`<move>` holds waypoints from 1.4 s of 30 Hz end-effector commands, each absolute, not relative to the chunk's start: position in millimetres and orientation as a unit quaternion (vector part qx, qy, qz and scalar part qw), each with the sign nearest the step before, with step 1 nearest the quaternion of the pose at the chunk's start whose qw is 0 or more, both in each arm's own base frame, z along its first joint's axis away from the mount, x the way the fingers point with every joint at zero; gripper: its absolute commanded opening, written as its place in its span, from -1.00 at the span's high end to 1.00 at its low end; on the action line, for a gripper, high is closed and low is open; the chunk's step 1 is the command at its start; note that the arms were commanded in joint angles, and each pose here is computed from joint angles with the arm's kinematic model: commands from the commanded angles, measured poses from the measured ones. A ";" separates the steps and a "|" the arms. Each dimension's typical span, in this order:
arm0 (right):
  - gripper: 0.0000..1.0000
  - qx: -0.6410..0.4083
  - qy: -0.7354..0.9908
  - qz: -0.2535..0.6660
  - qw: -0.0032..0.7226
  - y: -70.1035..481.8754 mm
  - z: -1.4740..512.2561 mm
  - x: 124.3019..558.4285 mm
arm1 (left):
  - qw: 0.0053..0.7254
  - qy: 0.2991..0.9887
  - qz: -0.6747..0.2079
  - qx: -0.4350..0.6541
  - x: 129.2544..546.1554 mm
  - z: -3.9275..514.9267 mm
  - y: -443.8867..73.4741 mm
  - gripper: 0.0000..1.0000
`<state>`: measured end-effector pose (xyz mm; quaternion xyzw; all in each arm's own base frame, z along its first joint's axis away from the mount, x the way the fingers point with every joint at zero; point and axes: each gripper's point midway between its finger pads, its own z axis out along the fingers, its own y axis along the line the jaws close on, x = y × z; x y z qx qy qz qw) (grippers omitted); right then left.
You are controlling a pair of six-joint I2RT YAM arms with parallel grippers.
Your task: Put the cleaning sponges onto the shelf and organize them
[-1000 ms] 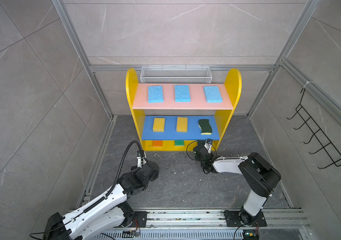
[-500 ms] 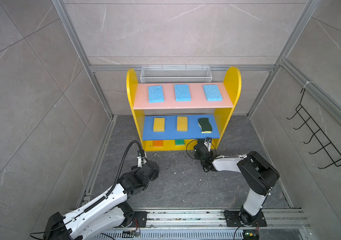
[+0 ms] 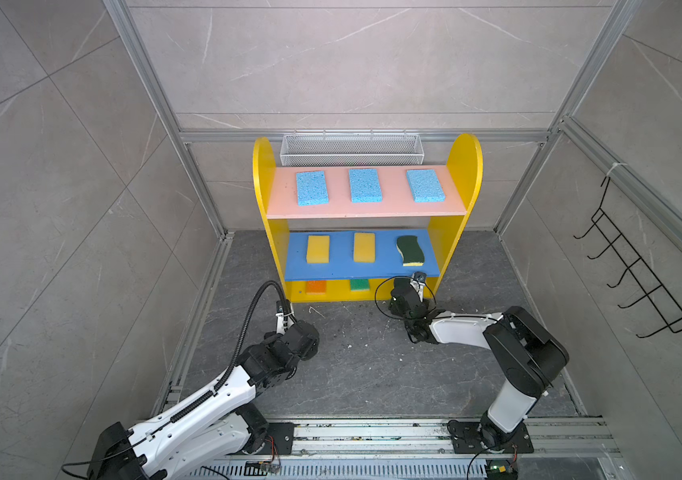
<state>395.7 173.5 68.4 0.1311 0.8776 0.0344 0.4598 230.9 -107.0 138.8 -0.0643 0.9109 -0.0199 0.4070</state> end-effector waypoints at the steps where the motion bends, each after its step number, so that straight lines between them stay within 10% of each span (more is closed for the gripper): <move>1: -0.49 0.122 0.871 0.041 0.474 171.5 83.8 393.8 | 0.421 0.903 -0.038 -0.070 236.1 153.8 -111.8 -0.71; 19: -0.38 0.121 0.880 0.097 0.449 165.5 95.9 343.3 | 0.417 0.905 -0.043 -0.078 228.9 158.6 -106.1 -0.69; 36: 0.97 0.172 0.849 0.314 0.389 183.3 67.1 282.6 | 0.404 0.909 -0.076 -0.070 226.6 145.8 -118.8 -0.64; 42: 1.00 0.175 0.841 0.343 0.380 192.9 54.5 283.8 | 0.405 0.909 -0.076 -0.067 227.7 140.6 -119.5 -0.64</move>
